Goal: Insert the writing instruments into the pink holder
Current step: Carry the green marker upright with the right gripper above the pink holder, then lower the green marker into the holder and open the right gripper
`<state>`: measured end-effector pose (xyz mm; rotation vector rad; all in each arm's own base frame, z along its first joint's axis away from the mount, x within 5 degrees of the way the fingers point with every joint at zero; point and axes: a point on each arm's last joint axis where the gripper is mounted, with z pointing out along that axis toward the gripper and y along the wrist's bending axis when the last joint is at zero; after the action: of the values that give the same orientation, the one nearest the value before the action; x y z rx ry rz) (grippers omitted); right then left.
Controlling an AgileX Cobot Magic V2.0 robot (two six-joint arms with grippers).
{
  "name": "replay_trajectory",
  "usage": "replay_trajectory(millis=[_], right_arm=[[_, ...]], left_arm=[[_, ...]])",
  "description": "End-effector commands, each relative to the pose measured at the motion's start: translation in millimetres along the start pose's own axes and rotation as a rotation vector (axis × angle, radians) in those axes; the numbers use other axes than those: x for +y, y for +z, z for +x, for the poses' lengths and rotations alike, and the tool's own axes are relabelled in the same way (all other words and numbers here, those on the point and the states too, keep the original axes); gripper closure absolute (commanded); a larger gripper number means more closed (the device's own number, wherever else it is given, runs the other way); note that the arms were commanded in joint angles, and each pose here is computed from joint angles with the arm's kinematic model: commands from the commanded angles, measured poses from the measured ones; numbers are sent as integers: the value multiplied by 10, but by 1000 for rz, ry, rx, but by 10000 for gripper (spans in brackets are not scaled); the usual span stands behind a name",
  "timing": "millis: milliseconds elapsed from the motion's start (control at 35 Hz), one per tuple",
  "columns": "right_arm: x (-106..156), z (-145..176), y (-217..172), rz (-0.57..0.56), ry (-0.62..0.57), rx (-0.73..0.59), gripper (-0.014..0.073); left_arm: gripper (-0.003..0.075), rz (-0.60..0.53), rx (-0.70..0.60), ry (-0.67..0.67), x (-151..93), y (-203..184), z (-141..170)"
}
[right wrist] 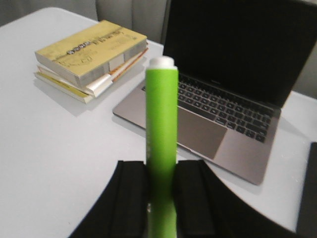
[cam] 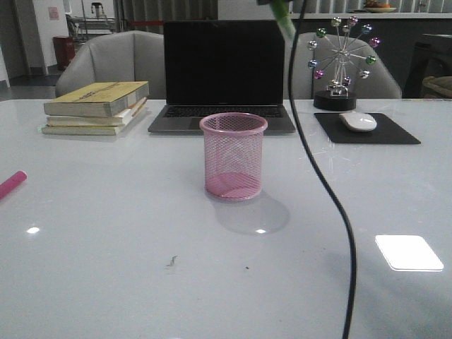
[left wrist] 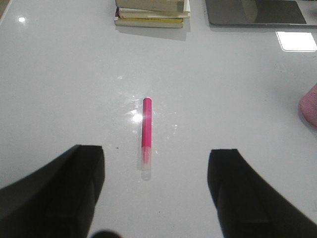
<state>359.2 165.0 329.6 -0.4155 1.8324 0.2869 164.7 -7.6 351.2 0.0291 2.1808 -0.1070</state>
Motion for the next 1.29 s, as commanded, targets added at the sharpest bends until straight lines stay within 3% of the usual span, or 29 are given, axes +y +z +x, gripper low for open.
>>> replay_trajectory(millis=[0, 372, 629, 801, 1173, 1259], right_arm=[[91, -236, -20, -16, -14, -194, 537], [283, 168, 492, -55, 38, -258, 537], [268, 571, 430, -47, 46, -376, 538], [268, 834, 459, -45, 45, -336, 538], [278, 893, 492, -57, 57, -323, 531], [281, 893, 492, -59, 54, -323, 491]], left_arm=[[221, 1, -116, -8, -9, -98, -153], [221, 1, -116, -8, -9, -98, -153], [221, 1, -116, -8, -9, -98, -153], [220, 1, -116, -8, -9, -98, -153], [221, 1, -116, -8, -9, -98, -153], [221, 1, -116, -8, -9, -98, -153]])
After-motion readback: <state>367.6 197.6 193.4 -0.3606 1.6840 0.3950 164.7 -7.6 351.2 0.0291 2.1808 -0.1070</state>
